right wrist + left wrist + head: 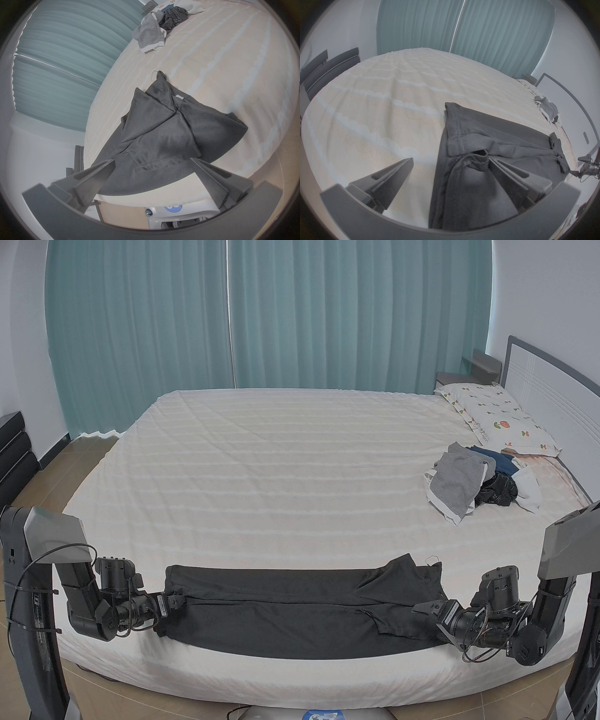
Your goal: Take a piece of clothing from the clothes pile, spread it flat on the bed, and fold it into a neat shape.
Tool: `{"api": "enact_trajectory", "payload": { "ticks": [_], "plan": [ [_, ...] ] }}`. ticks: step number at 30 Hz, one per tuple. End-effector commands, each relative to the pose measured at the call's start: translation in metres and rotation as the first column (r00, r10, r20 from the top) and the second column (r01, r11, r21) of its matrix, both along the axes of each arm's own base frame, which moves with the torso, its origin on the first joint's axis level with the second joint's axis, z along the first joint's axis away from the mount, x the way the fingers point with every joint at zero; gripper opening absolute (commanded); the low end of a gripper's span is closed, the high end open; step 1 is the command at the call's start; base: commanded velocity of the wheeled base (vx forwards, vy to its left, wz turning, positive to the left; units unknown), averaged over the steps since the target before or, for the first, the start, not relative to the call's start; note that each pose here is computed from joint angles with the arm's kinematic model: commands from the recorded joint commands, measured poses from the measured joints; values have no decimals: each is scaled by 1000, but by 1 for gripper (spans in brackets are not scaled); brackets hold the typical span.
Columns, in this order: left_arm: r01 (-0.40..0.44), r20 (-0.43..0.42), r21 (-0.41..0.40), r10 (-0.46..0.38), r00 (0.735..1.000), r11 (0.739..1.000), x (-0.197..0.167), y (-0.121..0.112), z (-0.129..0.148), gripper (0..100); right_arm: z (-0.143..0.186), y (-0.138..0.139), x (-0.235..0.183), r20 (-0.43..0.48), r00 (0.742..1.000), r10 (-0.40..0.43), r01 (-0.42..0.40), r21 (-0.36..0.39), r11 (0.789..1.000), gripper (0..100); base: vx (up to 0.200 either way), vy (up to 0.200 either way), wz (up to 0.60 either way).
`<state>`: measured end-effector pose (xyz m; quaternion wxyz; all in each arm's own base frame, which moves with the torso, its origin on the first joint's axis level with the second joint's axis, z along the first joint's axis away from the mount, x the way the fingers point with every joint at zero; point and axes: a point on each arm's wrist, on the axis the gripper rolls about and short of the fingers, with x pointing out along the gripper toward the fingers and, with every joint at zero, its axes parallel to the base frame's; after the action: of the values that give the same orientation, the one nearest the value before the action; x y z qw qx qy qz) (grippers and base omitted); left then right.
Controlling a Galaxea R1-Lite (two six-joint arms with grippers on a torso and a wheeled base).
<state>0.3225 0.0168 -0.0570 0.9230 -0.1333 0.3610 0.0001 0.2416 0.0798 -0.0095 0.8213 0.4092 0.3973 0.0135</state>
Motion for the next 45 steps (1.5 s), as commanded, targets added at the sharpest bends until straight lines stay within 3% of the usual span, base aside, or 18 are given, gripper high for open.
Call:
{"api": "enact_trajectory", "payload": {
  "ticks": [1, 5, 6, 11, 20, 38, 41, 42, 45],
  "plan": [
    [-35, -4, 1, 35, 999, 999, 2, 11, -4, 100, -1, 0, -1, -7, 1000, 1, -1, -2, 1000, 100, 0, 0, 0],
    [-75, 25, 3, 75, 997, 997, 8, 25, 0, 100, -1, 0, -2, -8, 1000, 2, -2, -3, 1000, 100, 0, 0, 0],
    [-170, -88, -331, 149, 985, 928, 32, -8, 46, 100, -5, 1, -2, -18, 1000, 5, -6, -11, 1000, 100, 0, 0, 0],
    [-159, -103, -336, 132, 986, 928, 33, -18, 42, 100, -5, 1, -2, -18, 1000, 8, -8, -12, 1000, 100, 0, 0, 0],
    [-177, -85, -387, 157, 984, 905, 31, -21, 51, 100, -5, 1, -2, -21, 1000, 8, -8, -13, 1000, 100, 0, 0, 0],
    [-171, -75, -364, 154, 985, 915, 33, -22, 40, 100, -7, 2, -3, -26, 1000, 14, -14, -15, 1000, 100, 0, 0, 0],
    [-159, -76, -331, 142, 987, 930, 30, -19, 39, 100, -7, 3, -4, -27, 1000, 13, -14, -21, 1000, 100, 0, 0, 0],
    [-159, -79, -313, 142, 987, 936, 28, -17, 37, 0, -7, 3, -3, -25, 1000, 10, -10, -24, 1000, 100, 0, 0, 0],
    [-159, -88, -244, 141, 986, 957, 20, -15, 32, 0, -7, 3, -3, -24, 1000, 5, -6, -28, 1000, 100, 0, 0, 0]
  ]
}}
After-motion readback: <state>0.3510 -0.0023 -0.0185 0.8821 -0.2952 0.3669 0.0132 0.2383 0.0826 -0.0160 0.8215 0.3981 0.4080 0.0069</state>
